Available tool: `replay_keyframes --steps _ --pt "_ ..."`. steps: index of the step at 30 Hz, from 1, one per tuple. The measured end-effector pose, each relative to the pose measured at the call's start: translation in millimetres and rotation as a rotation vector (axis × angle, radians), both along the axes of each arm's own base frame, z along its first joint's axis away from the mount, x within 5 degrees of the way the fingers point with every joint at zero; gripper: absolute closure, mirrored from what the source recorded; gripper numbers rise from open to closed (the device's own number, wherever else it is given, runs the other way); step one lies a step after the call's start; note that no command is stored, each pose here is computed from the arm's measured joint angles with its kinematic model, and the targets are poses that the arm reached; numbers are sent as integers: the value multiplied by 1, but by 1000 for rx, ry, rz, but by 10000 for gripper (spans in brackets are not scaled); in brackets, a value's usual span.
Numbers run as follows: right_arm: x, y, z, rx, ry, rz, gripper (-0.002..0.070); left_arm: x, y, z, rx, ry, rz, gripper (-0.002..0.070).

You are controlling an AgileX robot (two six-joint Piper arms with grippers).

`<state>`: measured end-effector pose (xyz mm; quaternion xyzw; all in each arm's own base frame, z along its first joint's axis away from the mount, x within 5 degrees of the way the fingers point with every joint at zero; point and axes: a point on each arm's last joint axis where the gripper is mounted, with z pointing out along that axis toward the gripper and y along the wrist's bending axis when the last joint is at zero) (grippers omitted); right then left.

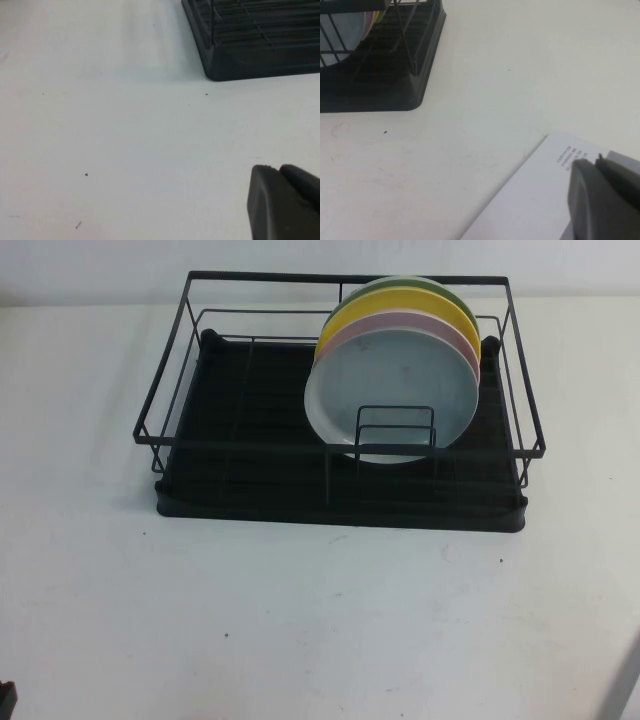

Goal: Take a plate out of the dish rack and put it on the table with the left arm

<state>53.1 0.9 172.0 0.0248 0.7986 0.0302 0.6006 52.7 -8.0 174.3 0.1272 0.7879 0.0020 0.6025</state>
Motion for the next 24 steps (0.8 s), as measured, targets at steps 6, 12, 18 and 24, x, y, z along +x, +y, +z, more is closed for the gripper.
replay_keyframes --steps 6,12,18,24 --pt "0 0 0 0 0 0 696 0 0 0 0 0 0 678" --pt "0 0 0 0 0 0 696 0 0 0 12 -3 1 678" --pt "0 0 0 0 0 0 697 1 -1 4 -58 -46 0 678" --pt "0 0 0 0 0 0 696 1 -9 11 -552 -20 25 678"
